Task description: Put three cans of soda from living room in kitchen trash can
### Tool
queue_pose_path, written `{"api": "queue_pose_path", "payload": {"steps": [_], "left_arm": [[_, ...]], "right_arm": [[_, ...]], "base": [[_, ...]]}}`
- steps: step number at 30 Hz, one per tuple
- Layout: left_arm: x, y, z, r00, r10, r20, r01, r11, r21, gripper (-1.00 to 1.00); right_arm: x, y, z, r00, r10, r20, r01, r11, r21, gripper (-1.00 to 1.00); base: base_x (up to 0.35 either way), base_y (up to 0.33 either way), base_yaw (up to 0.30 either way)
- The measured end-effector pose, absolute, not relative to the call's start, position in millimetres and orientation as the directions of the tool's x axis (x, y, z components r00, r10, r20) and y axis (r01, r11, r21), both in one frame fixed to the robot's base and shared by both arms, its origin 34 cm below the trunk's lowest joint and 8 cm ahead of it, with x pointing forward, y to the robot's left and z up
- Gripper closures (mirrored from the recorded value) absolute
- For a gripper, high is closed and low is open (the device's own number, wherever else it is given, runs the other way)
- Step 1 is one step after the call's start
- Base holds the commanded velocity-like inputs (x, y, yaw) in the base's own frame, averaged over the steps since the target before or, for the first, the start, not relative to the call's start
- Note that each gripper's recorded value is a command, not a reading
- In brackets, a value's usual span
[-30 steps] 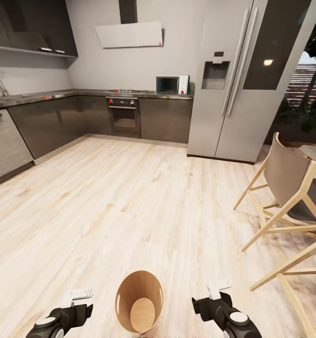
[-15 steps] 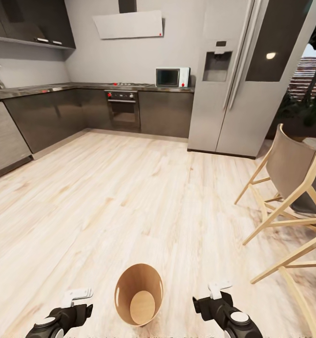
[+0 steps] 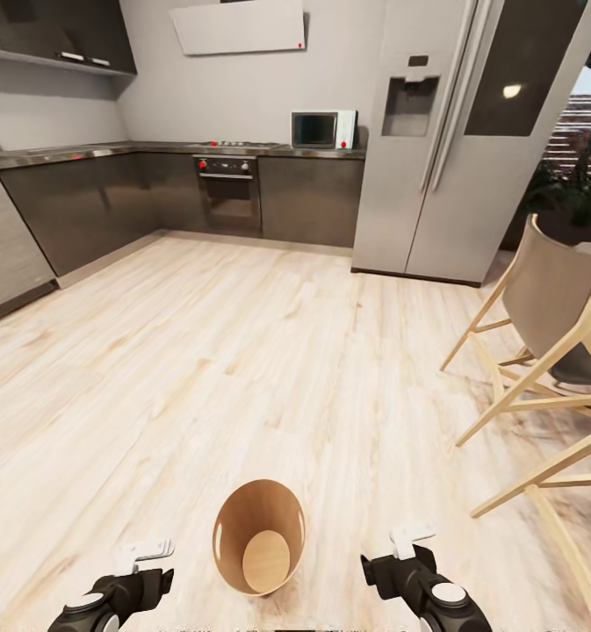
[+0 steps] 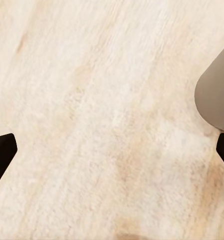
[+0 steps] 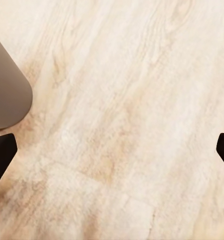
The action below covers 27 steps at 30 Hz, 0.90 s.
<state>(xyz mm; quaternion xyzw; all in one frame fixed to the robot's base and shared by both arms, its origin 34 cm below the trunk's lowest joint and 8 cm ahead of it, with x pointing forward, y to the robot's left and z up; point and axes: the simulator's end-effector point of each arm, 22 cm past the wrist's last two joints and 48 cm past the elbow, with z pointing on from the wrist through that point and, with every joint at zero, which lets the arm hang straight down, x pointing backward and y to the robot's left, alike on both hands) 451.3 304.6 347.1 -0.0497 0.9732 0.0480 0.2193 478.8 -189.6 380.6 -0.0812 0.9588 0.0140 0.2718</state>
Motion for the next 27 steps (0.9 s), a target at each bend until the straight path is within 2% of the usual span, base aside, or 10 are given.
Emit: {"api": "queue_pose_path", "payload": {"steps": [27], "left_arm": [[446,303,332,-0.905,-0.073,-0.420,-0.114,0.991,0.073,-1.00]], "right_arm": [[476,-192,366,-0.844,-0.145,-0.517,-0.159,0.987,-0.018,-1.00]], "base": [[0.000,0.000,0.000]]}}
